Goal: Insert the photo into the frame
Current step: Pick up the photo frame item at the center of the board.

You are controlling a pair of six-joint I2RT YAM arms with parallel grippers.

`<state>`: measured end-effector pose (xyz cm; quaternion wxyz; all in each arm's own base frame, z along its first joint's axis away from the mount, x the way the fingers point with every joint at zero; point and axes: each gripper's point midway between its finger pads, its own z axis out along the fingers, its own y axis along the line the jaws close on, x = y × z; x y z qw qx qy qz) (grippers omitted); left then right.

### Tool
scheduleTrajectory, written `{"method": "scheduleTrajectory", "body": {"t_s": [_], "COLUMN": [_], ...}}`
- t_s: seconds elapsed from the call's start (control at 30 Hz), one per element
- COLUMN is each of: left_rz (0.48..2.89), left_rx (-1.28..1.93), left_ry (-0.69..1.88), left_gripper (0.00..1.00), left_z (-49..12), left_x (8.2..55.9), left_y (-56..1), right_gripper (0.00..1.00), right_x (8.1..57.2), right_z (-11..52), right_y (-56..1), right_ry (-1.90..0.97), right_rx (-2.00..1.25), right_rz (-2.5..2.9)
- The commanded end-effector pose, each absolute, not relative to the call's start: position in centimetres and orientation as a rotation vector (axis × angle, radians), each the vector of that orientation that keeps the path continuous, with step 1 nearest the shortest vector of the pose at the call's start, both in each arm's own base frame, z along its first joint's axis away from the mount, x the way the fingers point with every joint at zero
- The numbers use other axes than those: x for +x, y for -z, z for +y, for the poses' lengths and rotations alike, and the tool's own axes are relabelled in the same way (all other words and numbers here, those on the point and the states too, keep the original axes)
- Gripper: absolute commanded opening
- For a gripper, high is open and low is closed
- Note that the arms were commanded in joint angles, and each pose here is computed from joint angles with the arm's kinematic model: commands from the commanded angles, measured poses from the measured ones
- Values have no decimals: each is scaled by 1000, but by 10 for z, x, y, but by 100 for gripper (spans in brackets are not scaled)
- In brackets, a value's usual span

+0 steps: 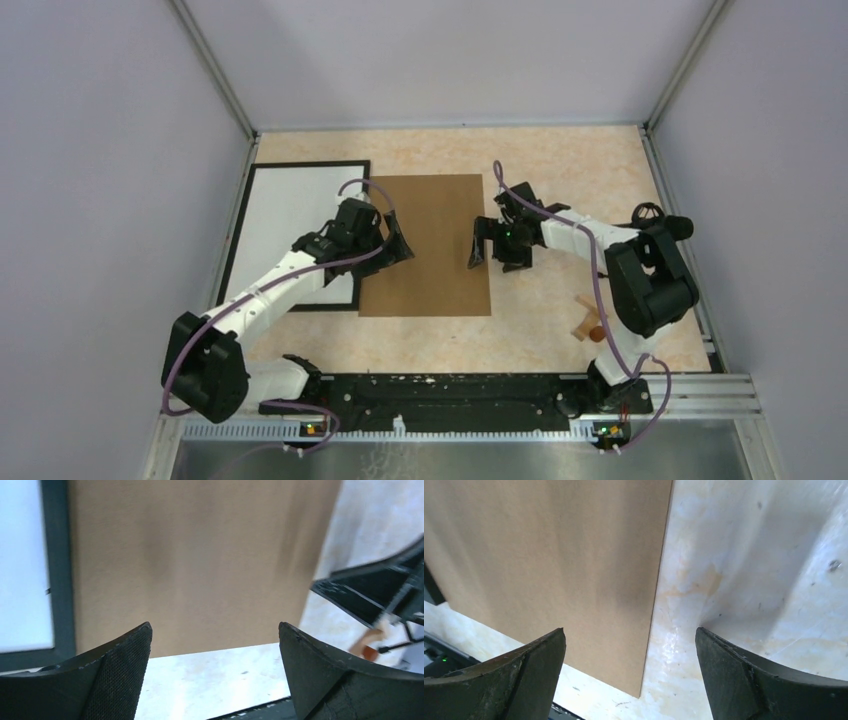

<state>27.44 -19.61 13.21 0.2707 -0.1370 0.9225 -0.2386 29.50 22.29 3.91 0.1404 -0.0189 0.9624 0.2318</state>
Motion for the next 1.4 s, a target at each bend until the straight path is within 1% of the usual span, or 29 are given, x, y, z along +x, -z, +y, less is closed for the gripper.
{"method": "scheduleTrajectory", "body": {"t_s": [0.0,0.1,0.2,0.3,0.47,0.7,0.83,1.13,1.37], "left_rz": [2512,2486,2452,2419,2426,2512,2510,2608,2657], "left_rx": [-400,-410,-453,-515,-707,-702,-692,-629,-576], "left_ry": [432,353,253,235,179,204,185,185,301], "left_gripper": [99,99,99,99,99,99,99,99,99], "left_z": [-164,-153,-137,-122,-93,-103,-104,-125,-156], "left_x": [264,268,281,299,313,308,299,262,263], "left_y": [-105,-103,-108,-109,-80,-53,-52,-35,-29], "right_gripper": [99,99,98,98,98,98,98,99,99], "right_x": [280,275,270,271,270,263,259,261,264], "right_z": [240,269,282,281,266,223,197,158,143], "right_y": [-63,-69,-60,-49,-24,7,12,8,-6], "right_ry": [-620,-759,-826,-805,-691,-595,-543,-414,-378], "right_rx": [-174,-197,-194,-186,-178,-74,-29,28,45], "right_rz": [2761,2735,2754,2767,2824,2918,2947,2938,2909]}}
